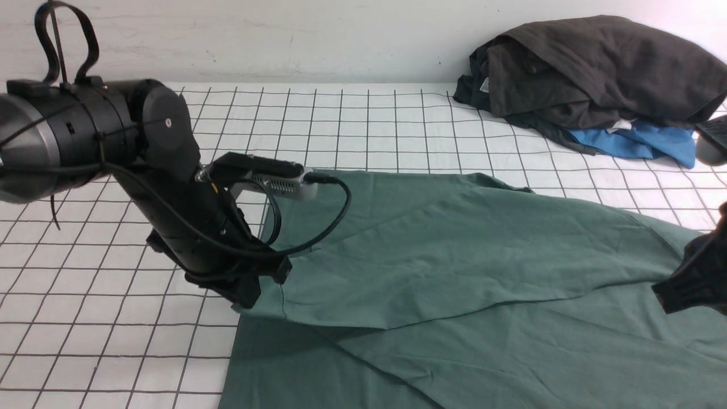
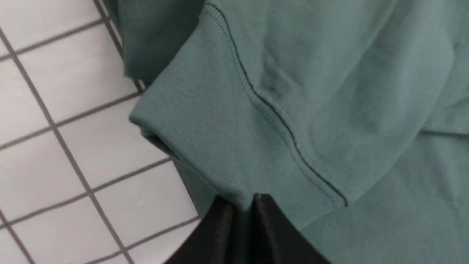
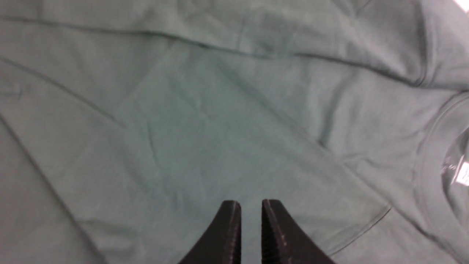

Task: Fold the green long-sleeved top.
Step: Use the left arm to drag and drop the cuff onto the cuff closest to the left arm, then use both arms simultaneously to clamp the lower edge of the clothing fabric

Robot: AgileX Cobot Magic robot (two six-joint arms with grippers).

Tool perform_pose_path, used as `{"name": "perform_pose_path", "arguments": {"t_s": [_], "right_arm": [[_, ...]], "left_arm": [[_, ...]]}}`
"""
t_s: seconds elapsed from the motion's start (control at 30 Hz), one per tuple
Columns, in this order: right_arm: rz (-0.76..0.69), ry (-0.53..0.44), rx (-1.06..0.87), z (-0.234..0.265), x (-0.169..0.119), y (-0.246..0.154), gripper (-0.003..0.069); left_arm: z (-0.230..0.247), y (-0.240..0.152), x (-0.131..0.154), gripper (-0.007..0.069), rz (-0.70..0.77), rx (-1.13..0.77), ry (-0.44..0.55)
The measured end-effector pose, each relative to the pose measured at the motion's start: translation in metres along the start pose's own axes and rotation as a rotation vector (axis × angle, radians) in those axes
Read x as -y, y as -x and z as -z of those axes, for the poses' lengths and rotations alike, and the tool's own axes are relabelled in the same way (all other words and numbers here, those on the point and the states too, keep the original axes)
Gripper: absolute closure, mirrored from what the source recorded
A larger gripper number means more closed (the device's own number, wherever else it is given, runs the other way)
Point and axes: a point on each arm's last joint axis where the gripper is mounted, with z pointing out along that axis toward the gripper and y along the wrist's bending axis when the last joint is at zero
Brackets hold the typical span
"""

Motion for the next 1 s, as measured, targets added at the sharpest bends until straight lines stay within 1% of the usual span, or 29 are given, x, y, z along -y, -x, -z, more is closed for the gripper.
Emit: {"name": "perform_pose_path", "arguments": {"t_s": [0.13,0.17,0.2,0.23,0.27,0.3,0.37,0.43,0.47,0.5,0.57,0.6,0.67,0.73,0.8,0.93,1.0], "right_arm": [[0.041,0.053,-0.044,0.001,-0.007,-0.004,0.0575],[0.048,0.058,-0.044,0.001,-0.008,-0.004,0.0575],[0.08,0.078,-0.043,0.001,-0.013,-0.004,0.0575],[0.097,0.092,-0.043,0.002,-0.018,-0.004,0.0575],[0.1,0.095,-0.042,0.002,-0.018,-0.004,0.0575],[0.128,0.119,-0.033,0.005,-0.026,-0.005,0.0575],[0.161,0.156,-0.015,0.011,-0.036,-0.007,0.0573],[0.199,0.193,0.01,0.018,-0.046,-0.011,0.0569],[0.199,0.193,0.012,0.019,-0.045,-0.011,0.0568],[0.232,0.218,0.035,0.026,-0.053,-0.015,0.0561],[0.252,0.233,0.051,0.031,-0.056,-0.018,0.0555],[0.273,0.247,0.073,0.037,-0.059,-0.022,0.0538],[0.293,0.257,0.084,0.04,-0.061,-0.026,0.0515],[0.31,0.26,0.085,0.041,-0.061,-0.032,0.0478],[0.321,0.259,0.072,0.038,-0.061,-0.037,0.0427],[0.337,0.245,0.028,0.027,-0.061,-0.046,0.0333],[0.339,0.242,0.022,0.025,-0.061,-0.047,0.0315]], "left_arm": [[-0.005,-0.005,0.0,0.0393,-0.011,-0.017,0.007],[-0.005,-0.005,0.0,0.0374,-0.012,-0.018,0.007],[-0.004,-0.005,0.001,0.0303,-0.02,-0.019,0.005],[-0.001,-0.006,0.002,0.0263,-0.026,-0.019,0.002],[-0.001,-0.006,0.002,0.0263,-0.028,-0.019,0.001],[0.006,-0.009,0.007,0.0209,-0.053,-0.02,-0.007],[0.019,-0.016,0.018,0.0165,-0.114,-0.011,-0.013],[0.033,-0.027,0.039,0.0154,-0.21,-0.006,-0.025],[0.034,-0.029,0.042,0.0152,-0.22,-0.006,-0.026],[0.04,-0.043,0.061,0.0148,-0.328,-0.028,-0.039],[0.042,-0.057,0.074,0.0147,-0.409,-0.069,-0.047],[0.036,-0.08,0.087,0.0146,-0.526,-0.156,-0.052],[0.024,-0.102,0.096,0.0146,-0.635,-0.256,-0.05],[0.01,-0.123,0.099,0.0146,-0.745,-0.348,-0.037],[-0.005,-0.141,0.099,0.0146,-0.84,-0.397,-0.019],[-0.026,-0.155,0.095,0.0146,-0.945,-0.353,0.017],[-0.029,-0.155,0.094,0.0146,-0.96,-0.324,0.031]]}}
